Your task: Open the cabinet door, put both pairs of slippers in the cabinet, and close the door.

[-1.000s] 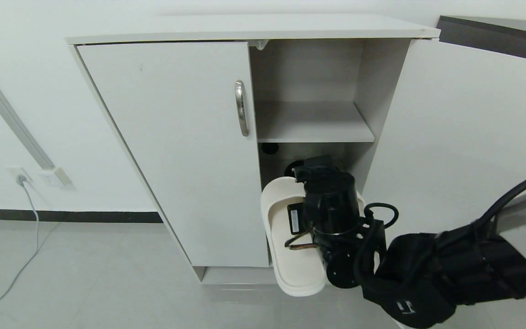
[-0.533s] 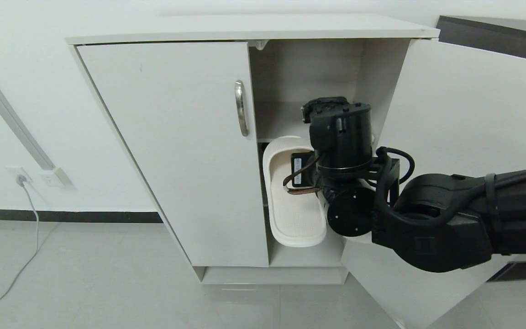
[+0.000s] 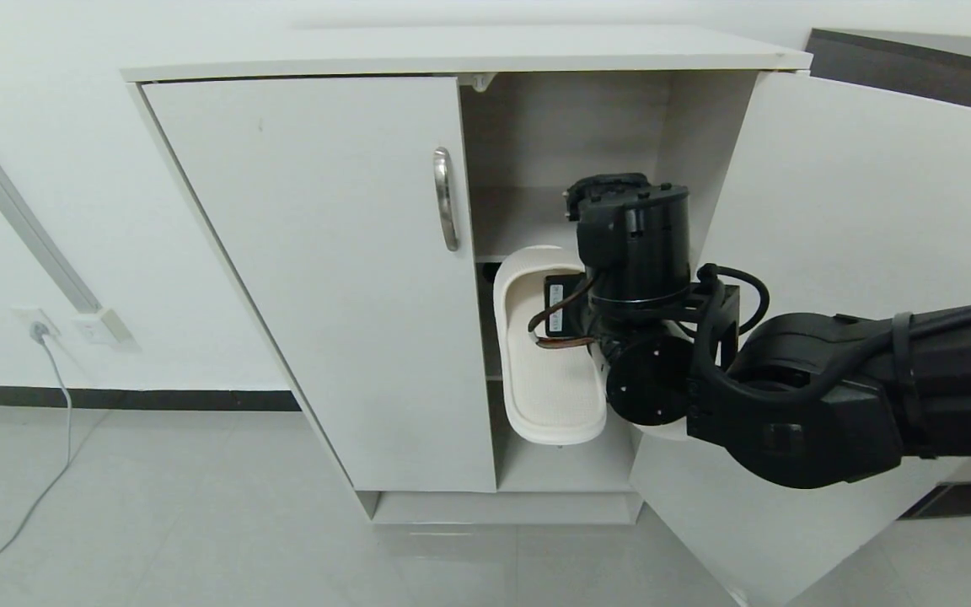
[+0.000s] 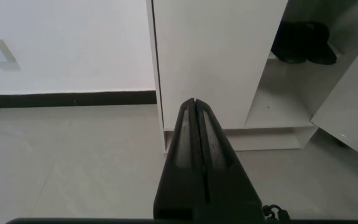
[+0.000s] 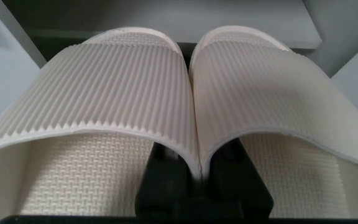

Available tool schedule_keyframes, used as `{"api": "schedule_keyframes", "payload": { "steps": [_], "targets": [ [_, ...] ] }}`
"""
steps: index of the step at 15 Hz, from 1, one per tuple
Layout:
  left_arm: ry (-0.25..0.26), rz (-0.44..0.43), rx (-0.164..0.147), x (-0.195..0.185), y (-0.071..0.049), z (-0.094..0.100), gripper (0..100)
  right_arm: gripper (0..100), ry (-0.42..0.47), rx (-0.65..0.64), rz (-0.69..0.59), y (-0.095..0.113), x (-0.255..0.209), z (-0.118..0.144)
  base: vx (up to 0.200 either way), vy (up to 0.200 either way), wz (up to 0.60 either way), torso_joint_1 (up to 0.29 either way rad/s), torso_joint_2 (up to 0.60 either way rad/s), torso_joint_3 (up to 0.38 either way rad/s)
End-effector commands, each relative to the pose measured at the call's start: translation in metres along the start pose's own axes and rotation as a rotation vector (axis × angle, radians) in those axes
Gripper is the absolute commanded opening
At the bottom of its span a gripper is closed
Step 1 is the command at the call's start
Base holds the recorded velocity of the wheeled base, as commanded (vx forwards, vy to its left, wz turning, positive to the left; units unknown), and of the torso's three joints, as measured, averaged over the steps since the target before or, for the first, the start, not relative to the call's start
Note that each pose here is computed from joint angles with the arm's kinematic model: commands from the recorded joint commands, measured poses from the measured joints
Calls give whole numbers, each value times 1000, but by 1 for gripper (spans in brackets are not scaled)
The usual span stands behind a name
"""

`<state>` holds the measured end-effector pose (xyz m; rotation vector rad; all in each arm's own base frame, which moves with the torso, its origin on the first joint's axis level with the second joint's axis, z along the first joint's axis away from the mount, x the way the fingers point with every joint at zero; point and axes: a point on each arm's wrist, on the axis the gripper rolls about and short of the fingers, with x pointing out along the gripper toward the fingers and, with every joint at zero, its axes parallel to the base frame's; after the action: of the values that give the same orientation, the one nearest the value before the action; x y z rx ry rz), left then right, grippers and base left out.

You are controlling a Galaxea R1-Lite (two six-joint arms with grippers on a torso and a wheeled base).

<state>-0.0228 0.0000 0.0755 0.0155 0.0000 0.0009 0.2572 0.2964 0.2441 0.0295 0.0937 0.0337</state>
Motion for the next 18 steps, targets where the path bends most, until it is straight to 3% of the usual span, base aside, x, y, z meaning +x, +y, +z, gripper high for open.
{"api": "schedule_keyframes", "payload": {
  "steps": [1, 11, 18],
  "targets": [
    [2, 1, 0, 0, 0, 0, 0, 0, -1, 1, 1, 0, -1, 0, 200, 0, 0, -2, -2, -2],
    [0, 1, 0, 0, 0, 0, 0, 0, 11, -14, -2, 1, 2, -6, 200, 0, 0, 1, 3, 2],
    [0, 2, 0, 0, 0, 0, 0, 0, 6, -33, -22, -3, 18, -9, 0, 0, 0, 0, 0, 0]
  ]
}}
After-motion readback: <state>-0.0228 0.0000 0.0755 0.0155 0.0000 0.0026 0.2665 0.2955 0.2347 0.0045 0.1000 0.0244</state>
